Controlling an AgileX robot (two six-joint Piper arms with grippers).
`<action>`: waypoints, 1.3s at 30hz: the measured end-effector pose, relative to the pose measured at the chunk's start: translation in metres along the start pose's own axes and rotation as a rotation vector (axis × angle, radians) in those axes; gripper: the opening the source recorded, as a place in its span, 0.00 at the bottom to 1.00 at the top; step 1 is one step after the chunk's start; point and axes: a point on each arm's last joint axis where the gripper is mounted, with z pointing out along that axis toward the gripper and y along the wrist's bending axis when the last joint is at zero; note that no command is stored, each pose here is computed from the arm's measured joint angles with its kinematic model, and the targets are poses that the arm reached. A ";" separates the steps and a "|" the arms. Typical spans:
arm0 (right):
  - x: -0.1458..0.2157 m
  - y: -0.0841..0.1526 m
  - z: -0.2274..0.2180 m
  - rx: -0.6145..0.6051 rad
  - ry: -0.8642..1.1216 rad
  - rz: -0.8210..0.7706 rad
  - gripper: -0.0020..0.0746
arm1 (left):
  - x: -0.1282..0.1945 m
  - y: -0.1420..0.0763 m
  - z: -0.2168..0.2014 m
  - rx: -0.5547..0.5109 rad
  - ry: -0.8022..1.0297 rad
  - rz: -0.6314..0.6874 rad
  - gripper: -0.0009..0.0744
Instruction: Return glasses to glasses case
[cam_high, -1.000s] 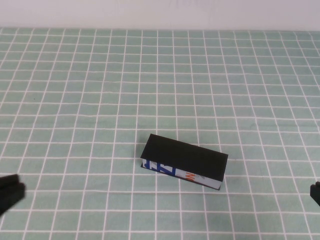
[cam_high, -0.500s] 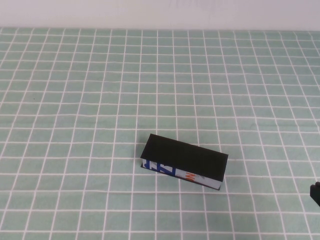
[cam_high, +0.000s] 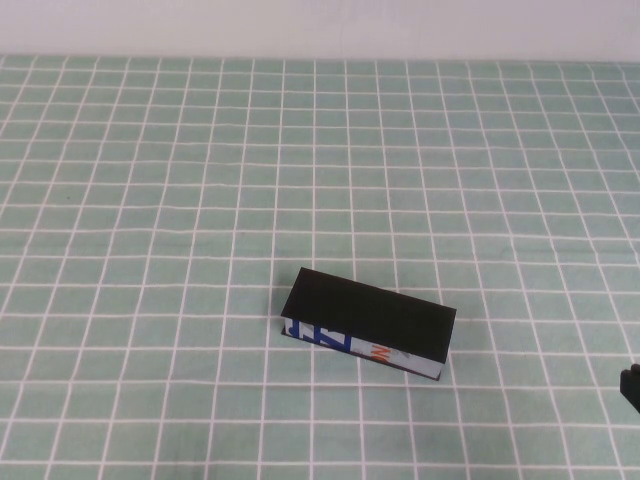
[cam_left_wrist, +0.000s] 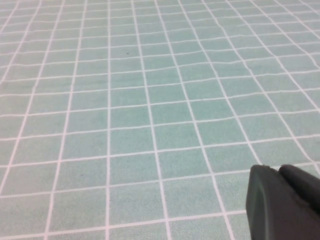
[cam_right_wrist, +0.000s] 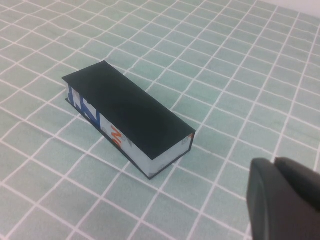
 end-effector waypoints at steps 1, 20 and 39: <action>0.000 0.000 0.000 0.000 0.000 0.000 0.01 | 0.000 0.000 0.000 -0.008 0.000 -0.005 0.01; 0.000 0.000 0.000 0.000 0.000 0.002 0.01 | 0.000 0.000 0.000 -0.011 -0.002 -0.015 0.01; 0.009 -0.015 -0.046 0.304 -0.313 0.042 0.01 | 0.000 0.000 0.000 -0.011 -0.004 -0.015 0.01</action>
